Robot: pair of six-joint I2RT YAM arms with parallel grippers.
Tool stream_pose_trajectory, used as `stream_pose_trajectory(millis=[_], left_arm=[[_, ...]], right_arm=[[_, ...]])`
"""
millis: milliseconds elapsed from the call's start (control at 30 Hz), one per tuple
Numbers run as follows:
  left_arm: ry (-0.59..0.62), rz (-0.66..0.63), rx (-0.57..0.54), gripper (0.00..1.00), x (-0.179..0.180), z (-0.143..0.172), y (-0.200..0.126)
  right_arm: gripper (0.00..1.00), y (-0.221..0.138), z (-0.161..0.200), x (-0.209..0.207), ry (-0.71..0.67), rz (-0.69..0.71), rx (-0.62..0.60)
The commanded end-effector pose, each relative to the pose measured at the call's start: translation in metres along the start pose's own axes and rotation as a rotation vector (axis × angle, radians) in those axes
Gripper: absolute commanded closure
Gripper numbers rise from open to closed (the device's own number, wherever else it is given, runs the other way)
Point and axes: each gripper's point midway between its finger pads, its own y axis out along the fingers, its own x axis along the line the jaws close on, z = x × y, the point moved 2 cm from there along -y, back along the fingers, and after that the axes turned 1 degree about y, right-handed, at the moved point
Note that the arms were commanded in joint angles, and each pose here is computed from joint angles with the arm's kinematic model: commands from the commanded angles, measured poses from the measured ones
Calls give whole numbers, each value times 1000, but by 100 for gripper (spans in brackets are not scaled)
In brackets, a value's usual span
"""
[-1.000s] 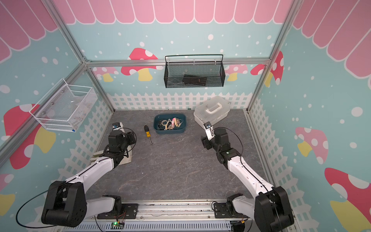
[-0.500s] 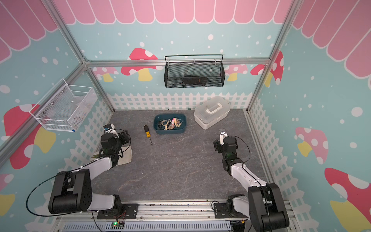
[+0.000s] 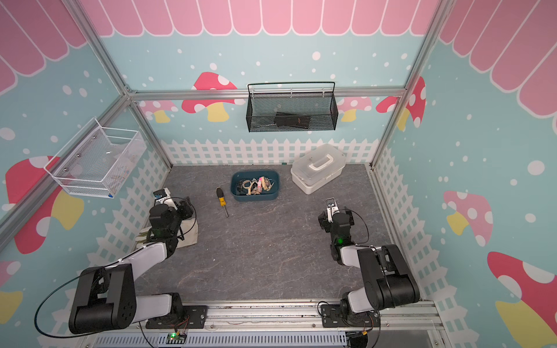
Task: Put the watch into the storage box
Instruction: Reset both arms
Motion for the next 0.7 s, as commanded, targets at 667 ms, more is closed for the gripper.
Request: stream_pose_trajectory(millis=[667], left_arm=[[149,126,-13,1,-20,38,6]], right_arm=[[0,3,-6,-3,7,20,-64]])
